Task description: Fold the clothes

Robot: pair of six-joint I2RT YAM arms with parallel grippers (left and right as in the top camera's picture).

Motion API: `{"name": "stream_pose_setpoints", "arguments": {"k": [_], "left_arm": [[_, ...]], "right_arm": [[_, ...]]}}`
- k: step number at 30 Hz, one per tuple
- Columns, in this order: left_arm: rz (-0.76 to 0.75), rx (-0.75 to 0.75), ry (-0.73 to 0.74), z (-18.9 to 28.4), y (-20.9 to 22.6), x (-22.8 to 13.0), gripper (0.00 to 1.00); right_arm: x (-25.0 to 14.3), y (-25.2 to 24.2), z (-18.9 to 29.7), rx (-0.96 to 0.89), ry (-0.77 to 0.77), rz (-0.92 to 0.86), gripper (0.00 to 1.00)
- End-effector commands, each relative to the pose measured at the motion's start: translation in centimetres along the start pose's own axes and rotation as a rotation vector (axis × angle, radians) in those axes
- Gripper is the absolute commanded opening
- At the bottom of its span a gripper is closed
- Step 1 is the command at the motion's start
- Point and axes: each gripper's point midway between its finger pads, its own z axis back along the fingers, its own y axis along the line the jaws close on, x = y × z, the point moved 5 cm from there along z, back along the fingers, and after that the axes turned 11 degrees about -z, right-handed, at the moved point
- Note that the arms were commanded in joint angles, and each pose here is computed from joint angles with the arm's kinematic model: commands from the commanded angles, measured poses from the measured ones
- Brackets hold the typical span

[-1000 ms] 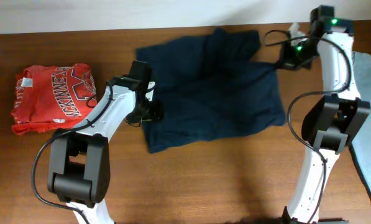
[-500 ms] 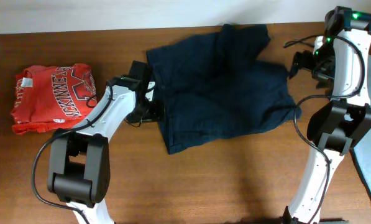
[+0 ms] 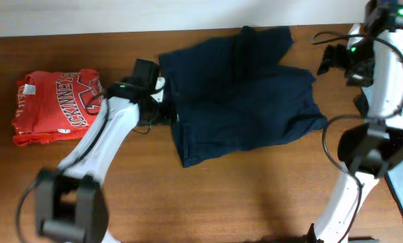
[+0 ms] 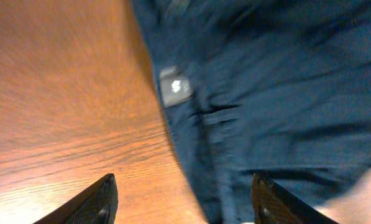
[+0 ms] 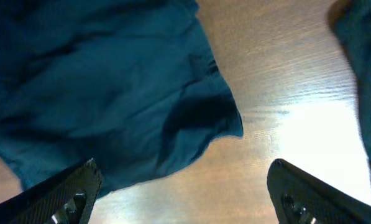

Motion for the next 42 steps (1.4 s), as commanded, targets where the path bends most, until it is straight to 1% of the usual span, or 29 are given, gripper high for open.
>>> {"name": "stream_pose_setpoints", "arguments": {"k": [1,2,3,4,5,6,8,9,10,11,13,14,15,16,20,28,31,34,39,42], "left_arm": [[-0.042,-0.017,-0.160,5.7,-1.1,0.9,0.68],[-0.050,-0.018,-0.209,7.5,-1.3,1.0,0.68],[-0.053,-0.019,-0.230,8.3,-1.4,1.0,0.68],[-0.055,-0.020,-0.246,8.9,-1.5,1.0,0.68],[-0.058,-0.022,-0.256,9.3,-1.7,0.9,0.68],[-0.062,-0.023,-0.262,9.6,-1.8,0.9,0.68],[-0.073,-0.029,-0.262,9.6,-2.2,0.9,0.67],[-0.077,-0.032,-0.259,9.4,-2.4,0.8,0.63],[-0.084,-0.035,-0.252,9.2,-2.7,0.7,0.57],[-0.089,-0.038,-0.246,9.0,-2.9,0.7,0.47],[-0.096,-0.046,-0.231,8.5,-3.5,0.6,0.21],[-0.103,-0.051,-0.223,8.2,-3.8,0.5,0.11],[-0.112,-0.056,-0.211,7.7,-4.2,0.5,0.04],[-0.124,-0.063,-0.195,7.0,-4.7,0.4,0.01],[-0.142,-0.087,-0.116,3.9,-6.7,0.0,0.01],[-0.213,-0.080,-0.006,-3.9,-9.4,-0.4,0.01],[-0.233,0.002,0.024,-7.4,-9.1,-0.7,0.01],[-0.237,0.036,0.070,-9.7,-8.5,-1.3,0.01],[-0.244,0.059,0.181,-12.3,-7.7,-3.4,0.01],[-0.248,0.127,0.269,-13.0,-6.5,-5.0,0.01]], "right_arm": [[-2.5,1.5,5.7,0.047,-0.109,0.055,0.89],[-3.6,1.7,6.2,0.039,-0.104,0.066,0.88],[-4.3,1.7,6.2,0.029,-0.092,0.072,0.86],[-4.9,1.7,6.0,0.021,-0.074,0.078,0.80],[-5.6,1.8,5.6,0.015,-0.049,0.088,0.69],[-6.4,1.8,5.1,0.005,-0.017,0.095,0.50],[-7.9,1.6,3.5,-0.020,0.059,0.101,0.18],[-8.5,1.5,2.6,-0.032,0.097,0.102,0.06],[-9.1,1.3,1.2,-0.047,0.144,0.102,0.04],[-9.5,1.1,0.2,-0.057,0.172,0.103,0.04],[-10.1,0.8,-2.3,-0.073,0.222,0.102,0.04],[-10.4,0.6,-3.4,-0.075,0.239,0.100,0.04],[-10.6,0.5,-4.5,-0.076,0.251,0.100,0.04],[-10.8,0.4,-5.8,-0.065,0.265,0.096,0.04],[-11.6,0.4,-9.2,-0.007,0.290,0.086,0.04],[-11.1,0.1,-12.3,0.014,0.232,0.099,0.04],[-10.8,0.2,-12.5,0.021,0.214,0.103,0.04],[-10.7,0.3,-12.5,0.024,0.207,0.104,0.04],[-10.6,0.4,-12.6,0.027,0.199,0.106,0.04],[-10.5,0.5,-12.6,0.034,0.199,0.105,0.04]]}}
